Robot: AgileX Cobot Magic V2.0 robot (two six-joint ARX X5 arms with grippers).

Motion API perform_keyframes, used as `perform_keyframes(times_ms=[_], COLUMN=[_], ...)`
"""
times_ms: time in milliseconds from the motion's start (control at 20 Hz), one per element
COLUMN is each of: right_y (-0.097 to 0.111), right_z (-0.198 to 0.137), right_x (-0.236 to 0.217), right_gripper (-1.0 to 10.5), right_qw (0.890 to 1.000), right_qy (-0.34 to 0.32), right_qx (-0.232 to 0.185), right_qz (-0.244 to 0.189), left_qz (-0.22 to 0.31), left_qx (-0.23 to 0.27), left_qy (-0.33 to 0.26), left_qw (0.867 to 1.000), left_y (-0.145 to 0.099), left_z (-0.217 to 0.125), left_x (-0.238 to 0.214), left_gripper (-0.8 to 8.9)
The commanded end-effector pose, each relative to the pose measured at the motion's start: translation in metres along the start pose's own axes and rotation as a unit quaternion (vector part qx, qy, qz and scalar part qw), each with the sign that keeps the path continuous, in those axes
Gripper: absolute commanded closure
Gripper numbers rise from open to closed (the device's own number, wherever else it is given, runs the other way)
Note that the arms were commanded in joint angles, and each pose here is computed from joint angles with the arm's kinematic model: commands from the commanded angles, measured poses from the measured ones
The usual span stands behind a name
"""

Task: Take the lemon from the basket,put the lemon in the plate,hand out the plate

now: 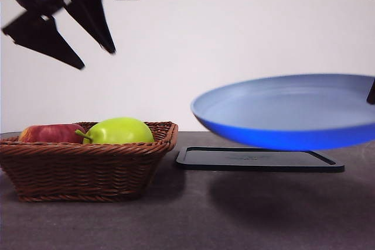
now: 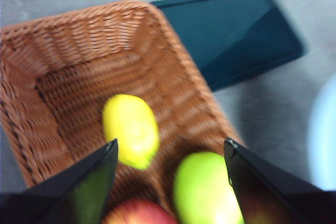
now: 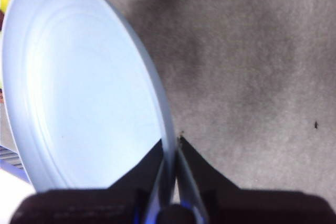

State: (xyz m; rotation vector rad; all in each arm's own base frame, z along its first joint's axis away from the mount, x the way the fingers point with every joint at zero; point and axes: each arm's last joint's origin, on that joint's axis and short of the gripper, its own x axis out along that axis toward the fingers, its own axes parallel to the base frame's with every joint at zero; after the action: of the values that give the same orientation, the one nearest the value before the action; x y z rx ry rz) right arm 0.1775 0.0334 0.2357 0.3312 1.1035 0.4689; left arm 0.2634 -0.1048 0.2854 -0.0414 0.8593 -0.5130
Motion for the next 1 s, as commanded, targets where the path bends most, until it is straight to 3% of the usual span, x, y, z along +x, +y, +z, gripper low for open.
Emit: perform_keyframes(times_ms=[50, 250, 550, 850, 1000], right_y=[0.003, 0.005, 0.005, 0.005, 0.005], right_z=[0.000, -0.002, -0.003, -0.003, -0.002], right_x=[-0.005, -0.008, -0.008, -0.008, -0.008], right_gripper=[9.4, 9.4, 9.4, 9.4, 9.4], right_qw=[1.000, 1.000, 1.000, 1.000, 1.000], right_qy=[-0.011, -0.013, -0.011, -0.011, -0.011], right_qx=[-0.008, -0.009, -0.008, -0.008, -0.008], right_qz=[0.003, 0.004, 0.003, 0.003, 0.004], left_qz=[0.026, 0.059, 0.062, 0.061, 0.060], left_qx=[0.030, 0.049, 0.049, 0.058, 0.062], left_qy=[0.025, 0.065, 0.123, 0.124, 0.130], left_qw=[0.999, 0.995, 0.989, 0.989, 0.988], left_y=[-0.001, 0.000, 0.006, 0.006, 0.007], left_z=[0.010, 0.013, -0.005, -0.007, -0.008], left_x=[0.027, 0.070, 0.119, 0.127, 0.127], left_gripper=[4.60, 4.60, 4.61, 4.65, 5.86])
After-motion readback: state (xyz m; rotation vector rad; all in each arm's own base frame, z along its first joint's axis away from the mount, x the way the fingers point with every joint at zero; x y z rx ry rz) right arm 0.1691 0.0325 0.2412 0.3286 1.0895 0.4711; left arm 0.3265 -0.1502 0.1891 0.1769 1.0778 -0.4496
